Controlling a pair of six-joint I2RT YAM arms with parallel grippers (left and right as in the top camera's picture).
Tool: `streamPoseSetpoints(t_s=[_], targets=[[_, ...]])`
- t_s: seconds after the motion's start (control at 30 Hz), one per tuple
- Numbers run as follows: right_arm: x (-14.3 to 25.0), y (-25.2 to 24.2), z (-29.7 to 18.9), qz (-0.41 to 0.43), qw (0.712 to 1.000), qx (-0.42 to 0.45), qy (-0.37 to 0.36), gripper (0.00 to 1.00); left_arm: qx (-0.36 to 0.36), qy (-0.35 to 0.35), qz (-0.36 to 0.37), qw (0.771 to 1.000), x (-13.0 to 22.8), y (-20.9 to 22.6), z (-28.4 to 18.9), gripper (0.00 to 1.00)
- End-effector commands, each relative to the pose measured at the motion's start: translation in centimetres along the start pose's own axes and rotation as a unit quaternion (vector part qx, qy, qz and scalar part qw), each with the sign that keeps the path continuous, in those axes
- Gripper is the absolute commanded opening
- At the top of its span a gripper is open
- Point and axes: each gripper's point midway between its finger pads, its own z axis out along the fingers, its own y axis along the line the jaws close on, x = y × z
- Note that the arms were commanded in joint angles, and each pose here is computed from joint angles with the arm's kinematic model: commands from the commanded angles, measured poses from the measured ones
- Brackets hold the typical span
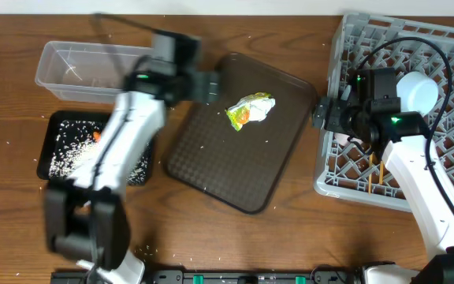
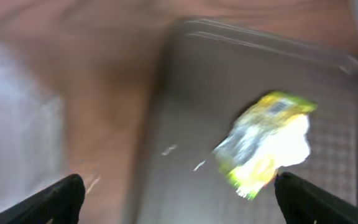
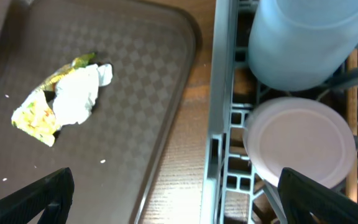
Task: Sort waste into correct bins and load items into the dishwasher rack
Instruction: 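Reach the left gripper to the crumpled wrapper on the brown tray, then grasp the wrapper and drop it into the clear plastic bin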
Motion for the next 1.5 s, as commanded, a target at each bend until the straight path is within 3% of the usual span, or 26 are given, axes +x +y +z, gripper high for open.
streamPoseSetpoints(t_s=[0.0, 0.2, 0.4, 0.5, 0.63, 0.73, 0.87, 1.1, 1.27, 1.47], targets=[[0.3, -0.5, 0.0, -0.003, 1.000, 0.009, 0.007, 0.99, 0.024, 0.027, 0.089, 0.995, 1.9, -2.9, 4.6, 0.98], [0.9, -0.8, -0.1, -0.002, 1.000, 0.014, 0.020, 0.99, 0.049, 0.049, 0.147, 0.987, 4.9, -6.5, 10.3, 0.98], [1.0, -0.8, 0.0, -0.001, 1.000, 0.014, 0.020, 0.99, 0.054, 0.070, 0.154, 0.984, 6.7, -7.1, 11.8, 0.98], [1.0, -0.8, -0.1, -0.001, 1.000, 0.014, 0.020, 0.99, 0.054, 0.080, 0.153, 0.983, 7.4, -7.0, 12.4, 0.78], [1.1, -0.8, -0.1, -0.001, 1.000, 0.015, 0.022, 0.99, 0.054, 0.090, 0.152, 0.983, 8.3, -6.8, 13.2, 0.29], [1.2, -0.8, -0.1, -0.001, 1.000, 0.015, 0.024, 0.99, 0.053, 0.085, 0.151, 0.983, 7.9, -6.9, 13.0, 0.07], [1.2, -0.9, -0.1, -0.001, 1.000, 0.016, 0.026, 0.99, 0.049, 0.072, 0.139, 0.987, 6.3, -6.8, 11.3, 0.06], [1.2, -0.9, -0.1, -0.001, 1.000, 0.016, 0.026, 0.99, -0.024, -0.034, 0.063, 0.997, -2.0, -2.5, 1.9, 0.06], [1.2, -0.9, -0.1, -0.001, 1.000, 0.016, 0.026, 0.99, -0.103, -0.113, -0.006, 0.988, -6.1, 5.0, -5.3, 0.06], [1.2, -0.9, -0.1, -0.001, 1.000, 0.016, 0.025, 0.99, -0.197, -0.107, -0.091, 0.970, -4.4, 15.8, -7.1, 0.06]])
